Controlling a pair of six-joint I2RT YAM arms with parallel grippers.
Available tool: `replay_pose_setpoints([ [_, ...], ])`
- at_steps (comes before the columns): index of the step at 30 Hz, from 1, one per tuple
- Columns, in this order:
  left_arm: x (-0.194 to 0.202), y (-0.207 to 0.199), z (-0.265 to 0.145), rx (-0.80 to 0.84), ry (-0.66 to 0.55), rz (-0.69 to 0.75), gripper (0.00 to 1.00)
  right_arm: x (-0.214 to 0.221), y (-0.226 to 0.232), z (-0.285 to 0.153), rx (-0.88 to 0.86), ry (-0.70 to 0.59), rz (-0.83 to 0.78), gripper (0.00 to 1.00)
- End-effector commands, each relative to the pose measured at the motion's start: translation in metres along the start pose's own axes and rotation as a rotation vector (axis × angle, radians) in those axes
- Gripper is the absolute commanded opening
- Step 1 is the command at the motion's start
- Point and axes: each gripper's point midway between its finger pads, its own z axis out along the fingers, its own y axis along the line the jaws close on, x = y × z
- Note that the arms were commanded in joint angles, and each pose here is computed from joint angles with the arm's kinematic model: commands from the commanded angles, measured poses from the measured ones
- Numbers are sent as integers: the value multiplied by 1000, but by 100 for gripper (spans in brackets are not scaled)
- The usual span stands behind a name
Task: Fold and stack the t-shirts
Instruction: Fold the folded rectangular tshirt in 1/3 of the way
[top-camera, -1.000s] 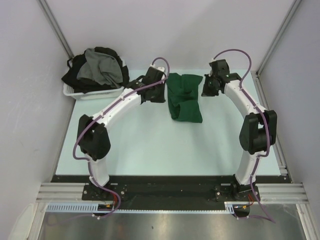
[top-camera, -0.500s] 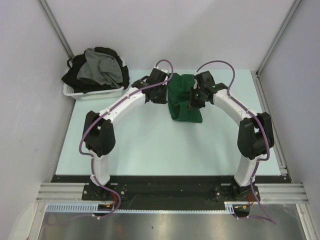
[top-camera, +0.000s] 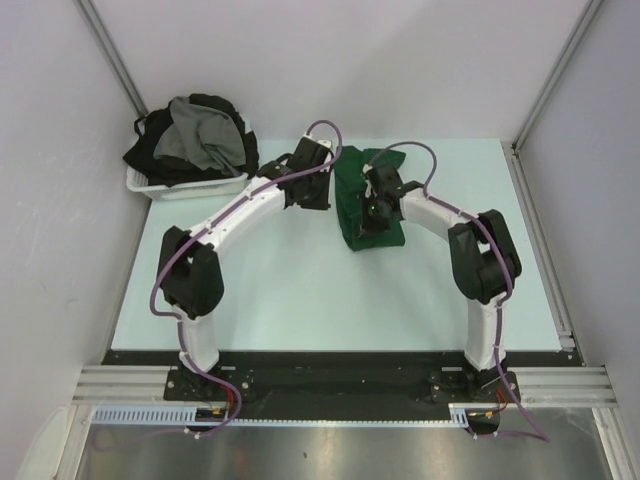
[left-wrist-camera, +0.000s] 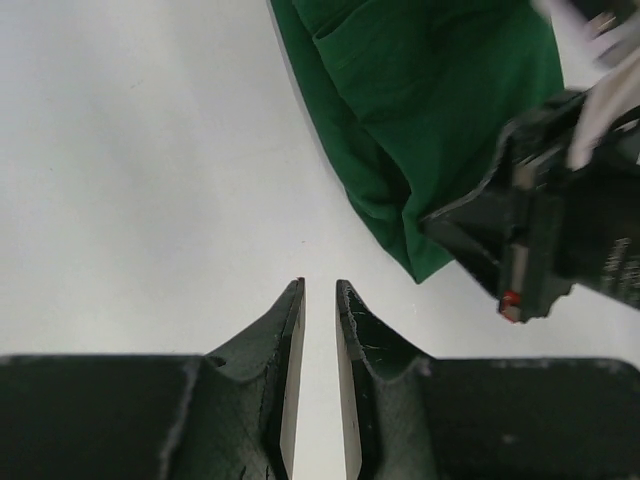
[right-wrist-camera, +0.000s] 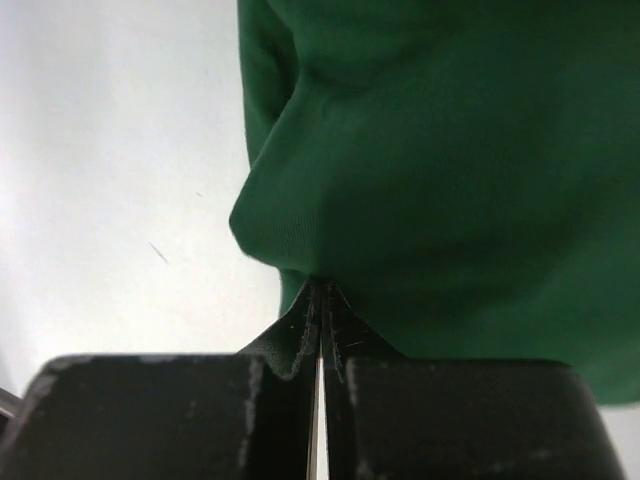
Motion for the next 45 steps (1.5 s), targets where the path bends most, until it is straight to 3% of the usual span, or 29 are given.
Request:
replay_pose_setpoints([
  [1, -27, -2, -26, 15, -88, 11, 24, 29, 7, 19, -14, 62, -11, 0],
  [10, -33, -8, -18, 39, -87, 3, 24, 57, -3, 26, 14, 112, -21, 0],
  [13, -33, -9, -17, 41, -88, 3, 24, 42, 1, 16, 5, 77, -33, 0],
  [19, -26, -7, 2, 41, -63, 1, 24, -41, 28, -45, -29, -103, -57, 0],
  [21, -28, -8, 12, 45, -65, 0, 24, -67, 40, -72, -48, -170, -66, 10],
  [22, -28, -8, 22, 46, -58, 0, 24, -71, 40, -82, -45, -179, -69, 25],
  [27, -41, -13, 50, 64, -54, -22, 24, -82, 34, -127, -14, -241, -62, 33],
  [35, -60, -16, 94, 135, -56, -94, 24, -82, -1, -178, 63, -297, -22, 35],
  [45, -59, -16, 130, 198, -35, -130, 29, -74, -21, -182, 109, -265, 11, 34],
])
